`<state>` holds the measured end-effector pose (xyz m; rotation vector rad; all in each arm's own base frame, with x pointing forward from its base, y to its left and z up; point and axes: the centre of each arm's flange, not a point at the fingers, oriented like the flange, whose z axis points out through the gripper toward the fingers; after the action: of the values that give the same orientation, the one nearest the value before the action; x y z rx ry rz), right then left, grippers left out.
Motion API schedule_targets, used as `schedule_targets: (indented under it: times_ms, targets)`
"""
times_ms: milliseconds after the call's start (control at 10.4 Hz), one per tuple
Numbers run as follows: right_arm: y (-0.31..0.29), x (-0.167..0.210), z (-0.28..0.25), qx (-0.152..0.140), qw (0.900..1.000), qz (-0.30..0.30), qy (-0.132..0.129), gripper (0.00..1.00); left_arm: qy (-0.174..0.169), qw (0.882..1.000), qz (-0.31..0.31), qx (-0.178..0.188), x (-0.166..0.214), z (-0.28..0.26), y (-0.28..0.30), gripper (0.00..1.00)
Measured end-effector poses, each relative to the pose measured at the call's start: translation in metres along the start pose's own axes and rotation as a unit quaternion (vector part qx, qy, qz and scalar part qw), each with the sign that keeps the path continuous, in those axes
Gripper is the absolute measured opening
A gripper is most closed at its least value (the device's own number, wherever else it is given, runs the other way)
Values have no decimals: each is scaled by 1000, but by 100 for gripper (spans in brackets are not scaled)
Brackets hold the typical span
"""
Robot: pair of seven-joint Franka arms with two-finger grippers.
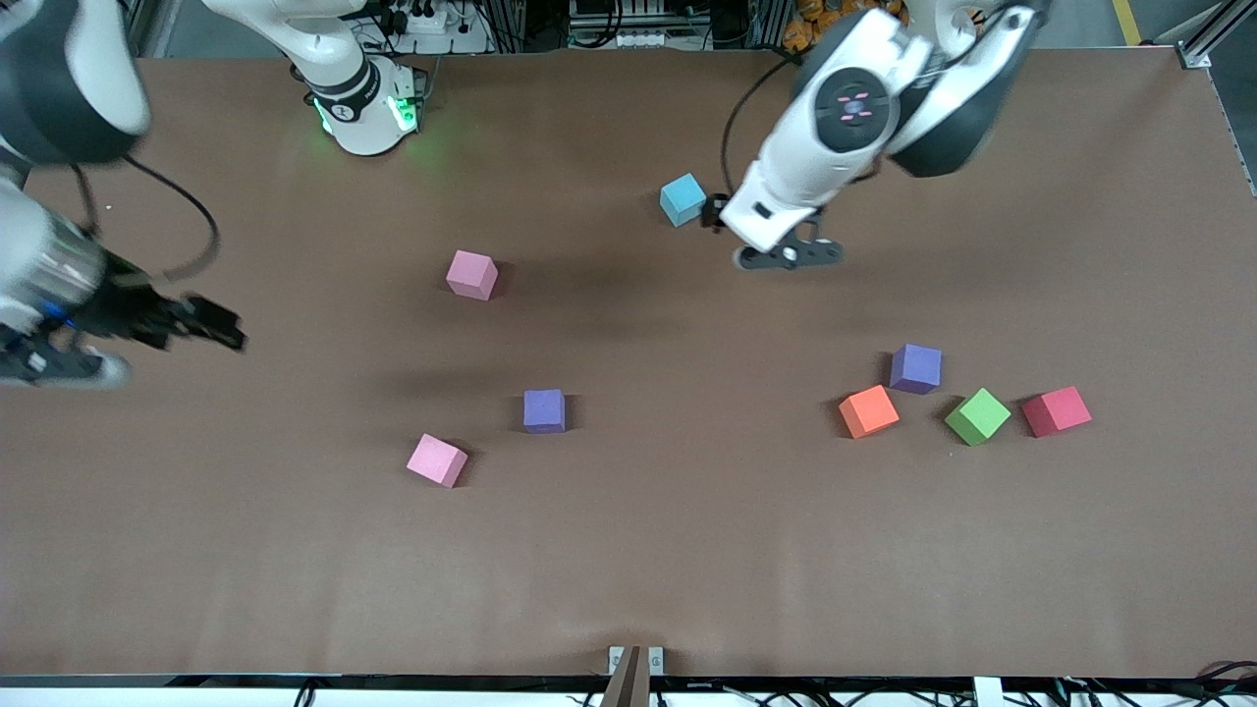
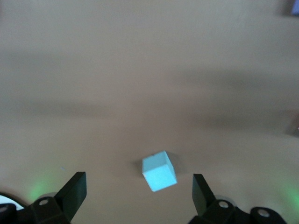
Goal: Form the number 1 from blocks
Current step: 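Grasp the pink cube with the right gripper while the left gripper reaches cyan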
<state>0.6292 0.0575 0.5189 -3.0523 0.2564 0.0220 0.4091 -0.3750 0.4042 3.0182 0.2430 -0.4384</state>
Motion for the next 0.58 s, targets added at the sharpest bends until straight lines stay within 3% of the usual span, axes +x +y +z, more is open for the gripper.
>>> schedule_targets:
  times_ms: [384,576]
  targets:
    - [-79,21,112,6,987,160,-3,100,-25,989,-148,-8,-35,96,28,100]
    - [-99,26,159,5,981,193,-6,100,-34,983,-179,-5,-42,134,33,100]
